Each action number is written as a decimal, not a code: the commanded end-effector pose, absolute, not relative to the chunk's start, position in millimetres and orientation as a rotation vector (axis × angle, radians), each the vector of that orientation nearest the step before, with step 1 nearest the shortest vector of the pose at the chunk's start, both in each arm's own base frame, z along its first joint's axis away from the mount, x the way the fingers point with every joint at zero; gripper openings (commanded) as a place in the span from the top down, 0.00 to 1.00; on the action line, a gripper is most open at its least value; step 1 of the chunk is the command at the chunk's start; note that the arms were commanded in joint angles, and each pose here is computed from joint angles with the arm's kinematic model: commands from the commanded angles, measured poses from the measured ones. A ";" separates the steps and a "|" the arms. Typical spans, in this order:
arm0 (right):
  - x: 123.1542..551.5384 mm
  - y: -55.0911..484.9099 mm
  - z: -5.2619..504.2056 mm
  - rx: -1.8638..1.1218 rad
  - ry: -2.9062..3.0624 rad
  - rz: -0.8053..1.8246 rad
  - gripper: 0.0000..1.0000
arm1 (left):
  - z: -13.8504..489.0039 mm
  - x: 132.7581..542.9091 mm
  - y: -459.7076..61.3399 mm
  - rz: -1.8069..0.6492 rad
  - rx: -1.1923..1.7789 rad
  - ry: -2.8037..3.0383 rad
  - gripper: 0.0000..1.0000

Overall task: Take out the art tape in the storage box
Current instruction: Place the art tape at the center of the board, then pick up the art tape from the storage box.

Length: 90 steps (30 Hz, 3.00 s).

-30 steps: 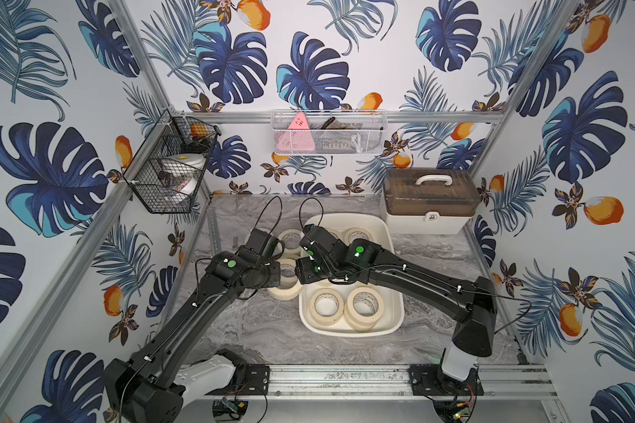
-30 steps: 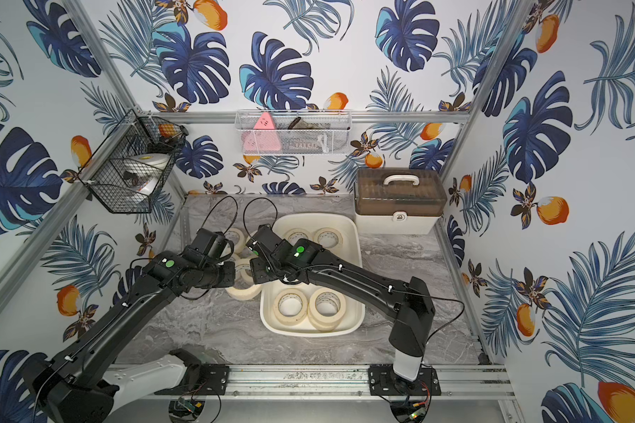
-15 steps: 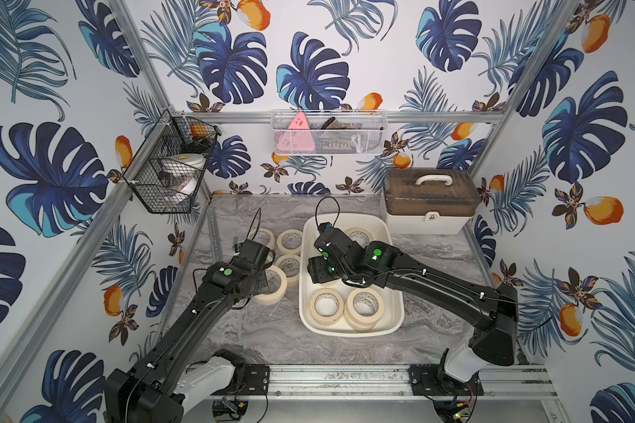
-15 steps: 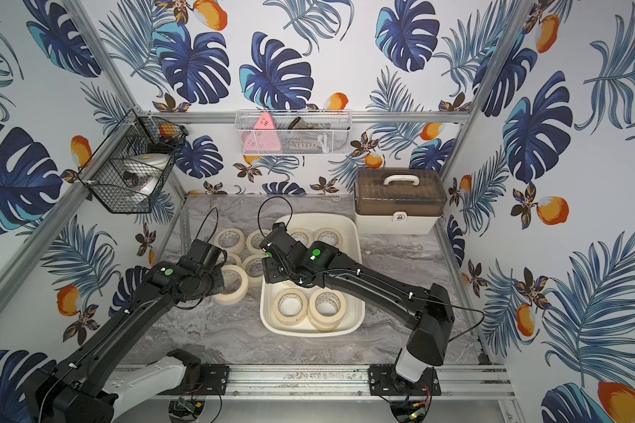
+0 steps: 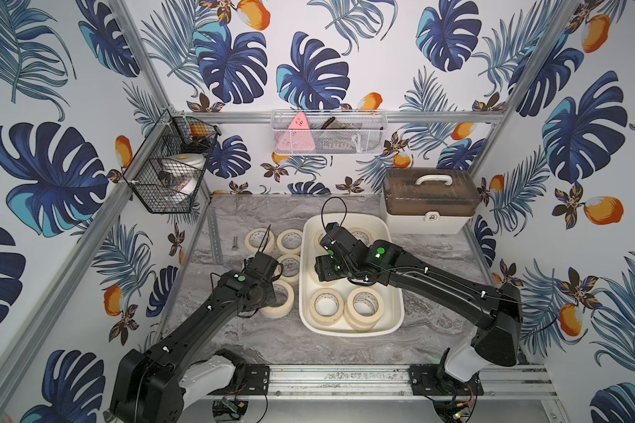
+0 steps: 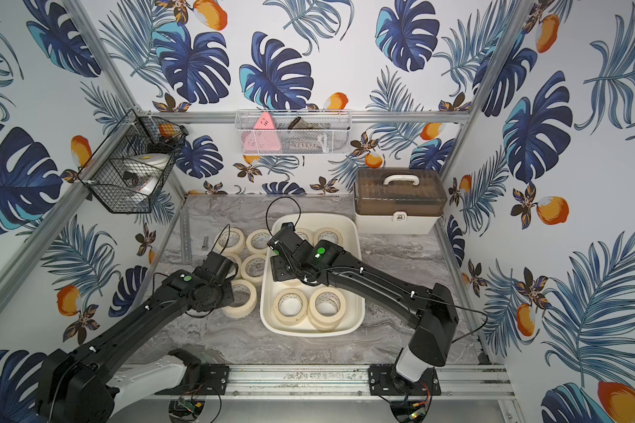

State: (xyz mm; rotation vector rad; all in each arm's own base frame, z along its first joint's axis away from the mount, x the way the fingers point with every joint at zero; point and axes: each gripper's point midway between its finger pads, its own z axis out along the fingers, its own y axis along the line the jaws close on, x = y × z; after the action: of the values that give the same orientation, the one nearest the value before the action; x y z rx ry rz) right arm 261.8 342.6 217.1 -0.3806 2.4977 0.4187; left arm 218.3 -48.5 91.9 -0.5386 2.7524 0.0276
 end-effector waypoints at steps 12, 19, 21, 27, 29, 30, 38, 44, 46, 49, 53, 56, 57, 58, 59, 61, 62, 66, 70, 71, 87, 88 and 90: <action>272.0 302.2 207.0 -0.264 2.562 0.450 0.29 | 64.9 243.6 -73.1 -0.062 -0.513 2.736 1.00; 277.0 283.7 205.4 -0.215 2.578 0.465 0.29 | 52.3 245.5 -79.8 -0.085 -0.496 2.753 1.00; 278.3 279.9 204.7 -0.207 2.583 0.465 0.29 | 50.1 246.0 -80.0 -0.087 -0.496 2.751 1.00; 280.2 272.5 203.4 -0.189 2.596 0.465 0.29 | 43.5 243.7 -78.4 -0.072 -0.509 2.762 0.98; 280.6 272.4 203.7 -0.179 2.599 0.484 0.29 | 41.2 243.9 -78.5 -0.069 -0.509 2.765 0.97; 280.6 272.5 203.7 -0.178 2.600 0.490 0.29 | 40.7 244.4 -78.7 -0.067 -0.504 2.768 0.97; 279.0 268.5 202.7 -0.160 2.621 0.532 0.29 | 33.1 246.9 -75.4 -0.035 -0.503 2.760 0.86; 276.6 255.4 198.8 -0.138 2.647 0.516 0.29 | 35.6 247.5 -75.0 -0.031 -0.490 2.756 0.70; 275.7 249.4 195.2 -0.128 2.662 0.500 0.27 | 39.1 247.8 -74.6 -0.020 -0.473 2.762 0.67; 273.9 240.0 191.0 -0.122 2.682 0.480 0.26 | 46.4 247.6 -71.9 0.006 -0.457 2.765 0.56; 271.8 224.9 185.6 -0.102 2.704 0.443 0.25 | 61.4 248.3 -70.1 0.008 -0.445 2.745 0.46; 268.6 212.5 181.2 -0.084 2.728 0.408 0.25 | 73.8 248.2 -71.6 -0.010 -0.429 2.739 0.43; 266.7 208.4 179.8 -0.080 2.737 0.394 0.24 | 77.3 247.5 -72.6 -0.021 -0.425 2.738 0.41; 264.7 204.5 177.9 -0.072 2.744 0.385 0.24 | 83.3 248.3 -74.5 -0.042 -0.422 2.731 0.39; 262.3 201.2 175.2 -0.065 2.754 0.383 0.24 | 88.3 248.3 -76.0 -0.060 -0.416 2.725 0.37; 258.0 195.5 169.4 -0.047 2.774 0.382 0.24 | 99.0 249.4 -79.3 -0.095 -0.397 2.712 0.30; 255.6 192.3 166.2 -0.035 2.786 0.379 0.24 | 105.4 250.1 -82.2 -0.120 -0.381 2.705 0.28; 245.3 182.3 153.7 -0.014 2.819 0.359 0.24 | 124.0 252.8 -87.4 -0.166 -0.333 2.681 0.17; 231.1 173.9 132.9 -0.003 2.874 0.336 0.26 | 139.6 255.5 -85.8 -0.155 -0.299 2.654 0.08; 227.9 172.7 128.6 -0.001 2.886 0.333 0.26 | 143.0 256.0 -85.8 -0.155 -0.289 2.648 0.05; 210.9 170.6 91.5 -0.025 2.983 0.320 0.43 | 174.2 258.1 -94.8 -0.267 -0.199 2.540 0.01; 211.0 171.2 90.6 -0.026 2.985 0.322 0.44 | 174.4 257.9 -94.7 -0.268 -0.200 2.539 0.01; 210.5 171.7 87.6 -0.030 2.993 0.323 0.46 | 175.9 258.0 -95.4 -0.279 -0.201 2.530 0.01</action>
State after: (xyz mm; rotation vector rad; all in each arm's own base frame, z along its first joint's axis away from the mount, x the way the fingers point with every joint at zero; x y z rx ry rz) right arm 208.6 167.6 89.4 -0.0171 2.9978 0.3000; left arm 258.7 -94.9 173.2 -0.2204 2.5335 -0.2762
